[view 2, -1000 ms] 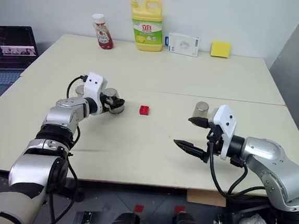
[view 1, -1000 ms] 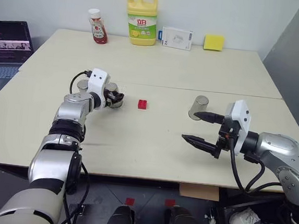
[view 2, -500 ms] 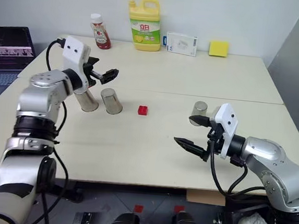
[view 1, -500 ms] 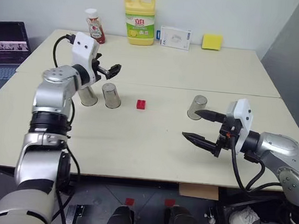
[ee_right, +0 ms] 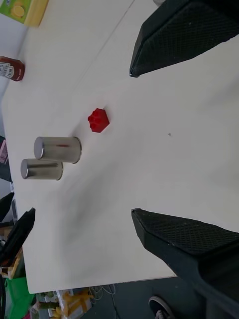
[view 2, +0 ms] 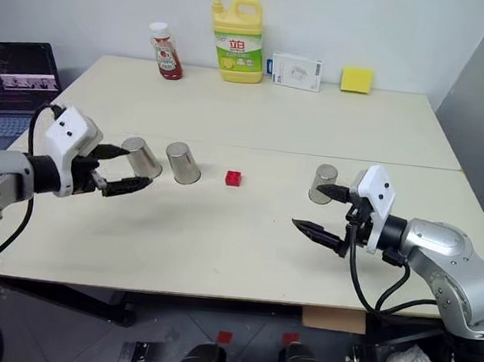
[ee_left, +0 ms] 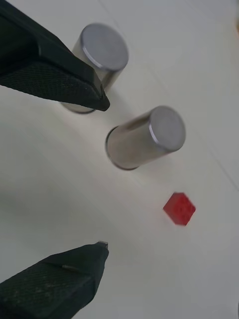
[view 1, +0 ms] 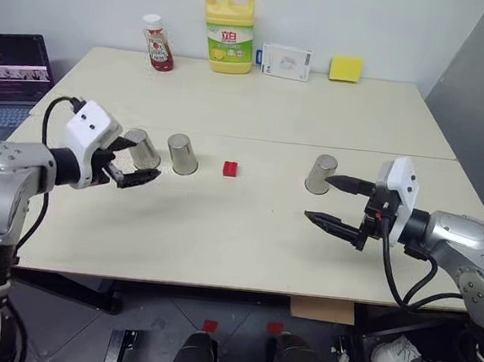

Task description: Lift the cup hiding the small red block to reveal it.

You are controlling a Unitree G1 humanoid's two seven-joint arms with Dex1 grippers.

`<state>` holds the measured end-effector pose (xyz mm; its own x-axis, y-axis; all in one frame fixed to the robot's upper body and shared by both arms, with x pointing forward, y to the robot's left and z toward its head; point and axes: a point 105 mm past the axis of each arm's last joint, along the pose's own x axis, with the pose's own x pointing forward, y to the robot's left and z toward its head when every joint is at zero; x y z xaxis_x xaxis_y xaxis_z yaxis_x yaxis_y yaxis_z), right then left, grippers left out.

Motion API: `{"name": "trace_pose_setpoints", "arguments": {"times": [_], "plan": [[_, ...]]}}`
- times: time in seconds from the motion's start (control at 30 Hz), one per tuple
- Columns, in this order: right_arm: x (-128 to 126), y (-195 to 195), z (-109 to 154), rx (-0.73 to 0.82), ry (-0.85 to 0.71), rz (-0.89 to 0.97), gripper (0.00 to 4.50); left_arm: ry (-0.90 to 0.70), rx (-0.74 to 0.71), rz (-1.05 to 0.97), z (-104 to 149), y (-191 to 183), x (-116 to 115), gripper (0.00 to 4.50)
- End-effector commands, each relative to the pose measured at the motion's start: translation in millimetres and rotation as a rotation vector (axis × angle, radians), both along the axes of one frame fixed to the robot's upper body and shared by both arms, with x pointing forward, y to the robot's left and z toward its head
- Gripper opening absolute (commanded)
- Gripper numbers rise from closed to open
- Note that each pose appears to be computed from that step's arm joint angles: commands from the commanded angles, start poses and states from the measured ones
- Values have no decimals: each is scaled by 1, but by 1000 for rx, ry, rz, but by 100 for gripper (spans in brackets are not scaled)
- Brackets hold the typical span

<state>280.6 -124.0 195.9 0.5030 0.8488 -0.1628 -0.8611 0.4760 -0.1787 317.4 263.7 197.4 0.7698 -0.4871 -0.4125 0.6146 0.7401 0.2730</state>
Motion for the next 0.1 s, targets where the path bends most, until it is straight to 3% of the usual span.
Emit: {"name": "trace_pose_setpoints", "arguments": {"times": [0.03, 0.1], "plan": [[0, -4, 6, -12, -37, 5, 450, -53, -9, -14, 16, -1, -12, 446], [0, -4, 5, -14, -34, 7, 450, -55, -17, 5, 14, 2, -13, 446]]}}
